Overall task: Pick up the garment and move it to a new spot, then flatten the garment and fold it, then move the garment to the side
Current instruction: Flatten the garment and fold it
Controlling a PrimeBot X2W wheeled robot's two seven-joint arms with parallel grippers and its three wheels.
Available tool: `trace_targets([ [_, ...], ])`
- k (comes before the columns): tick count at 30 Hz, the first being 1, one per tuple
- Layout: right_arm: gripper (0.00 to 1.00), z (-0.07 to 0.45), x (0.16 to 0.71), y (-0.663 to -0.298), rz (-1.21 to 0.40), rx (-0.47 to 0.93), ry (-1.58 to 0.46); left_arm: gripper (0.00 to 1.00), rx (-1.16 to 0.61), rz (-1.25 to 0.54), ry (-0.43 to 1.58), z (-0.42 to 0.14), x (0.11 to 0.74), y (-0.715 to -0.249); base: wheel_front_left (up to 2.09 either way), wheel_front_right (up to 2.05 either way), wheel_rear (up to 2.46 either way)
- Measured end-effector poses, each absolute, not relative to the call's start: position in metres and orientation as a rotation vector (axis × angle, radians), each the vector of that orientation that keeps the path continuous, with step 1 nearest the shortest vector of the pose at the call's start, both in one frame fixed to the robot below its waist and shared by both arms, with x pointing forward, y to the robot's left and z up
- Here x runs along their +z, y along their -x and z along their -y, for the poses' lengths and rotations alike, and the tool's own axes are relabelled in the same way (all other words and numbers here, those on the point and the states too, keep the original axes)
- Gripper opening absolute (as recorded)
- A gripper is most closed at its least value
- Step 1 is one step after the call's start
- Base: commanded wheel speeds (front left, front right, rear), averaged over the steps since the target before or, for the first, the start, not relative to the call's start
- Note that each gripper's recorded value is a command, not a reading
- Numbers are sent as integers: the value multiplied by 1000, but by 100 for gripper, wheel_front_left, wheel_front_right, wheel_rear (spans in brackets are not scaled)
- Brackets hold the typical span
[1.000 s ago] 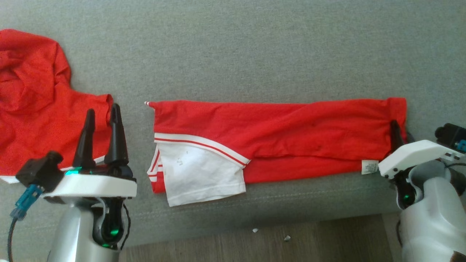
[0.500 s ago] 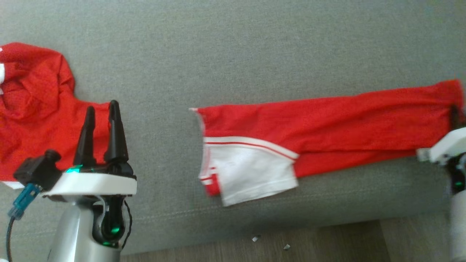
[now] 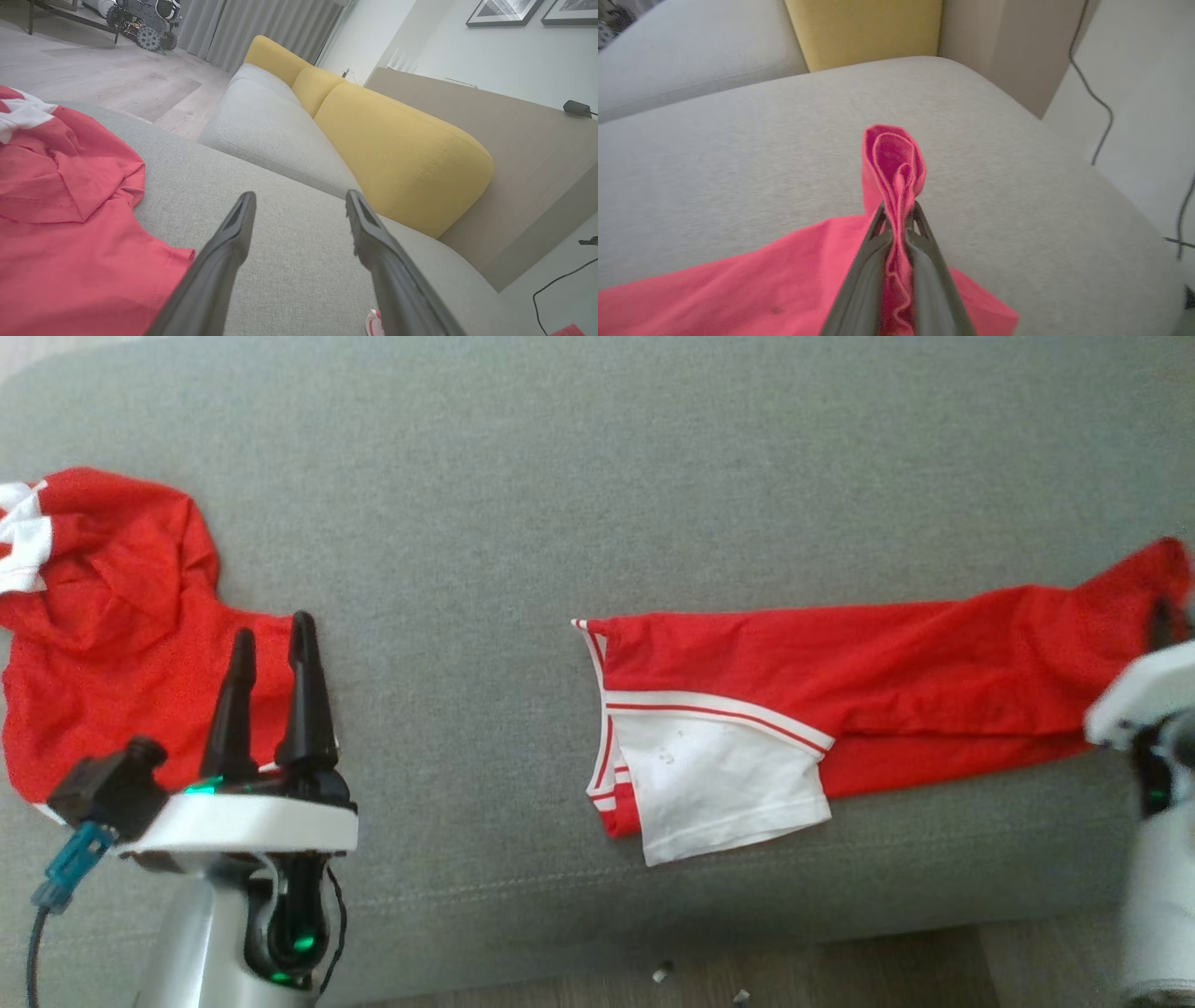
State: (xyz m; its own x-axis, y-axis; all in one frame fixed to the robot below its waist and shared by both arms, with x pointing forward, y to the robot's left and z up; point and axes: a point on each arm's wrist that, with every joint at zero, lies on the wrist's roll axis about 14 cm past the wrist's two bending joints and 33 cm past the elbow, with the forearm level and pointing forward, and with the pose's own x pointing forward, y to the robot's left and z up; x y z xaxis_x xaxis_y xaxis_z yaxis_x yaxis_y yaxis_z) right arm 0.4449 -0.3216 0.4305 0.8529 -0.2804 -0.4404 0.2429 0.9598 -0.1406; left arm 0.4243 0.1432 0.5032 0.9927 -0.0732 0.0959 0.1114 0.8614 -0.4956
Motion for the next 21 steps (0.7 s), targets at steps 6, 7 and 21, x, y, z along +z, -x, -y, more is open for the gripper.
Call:
trace_targets([
  [6,0,256,446,-456,-432,-133,-14,100,-105,80,531,-140,508,-415,0,0,0],
  [7,0,247,451,-457,-422,-109,-29,100,-107,81,531,-139,509,-414,0,0,0],
  [21,0,113,482,-440,-410,284,-393,100,-145,70,557,-125,510,-410,0,0,0],
])
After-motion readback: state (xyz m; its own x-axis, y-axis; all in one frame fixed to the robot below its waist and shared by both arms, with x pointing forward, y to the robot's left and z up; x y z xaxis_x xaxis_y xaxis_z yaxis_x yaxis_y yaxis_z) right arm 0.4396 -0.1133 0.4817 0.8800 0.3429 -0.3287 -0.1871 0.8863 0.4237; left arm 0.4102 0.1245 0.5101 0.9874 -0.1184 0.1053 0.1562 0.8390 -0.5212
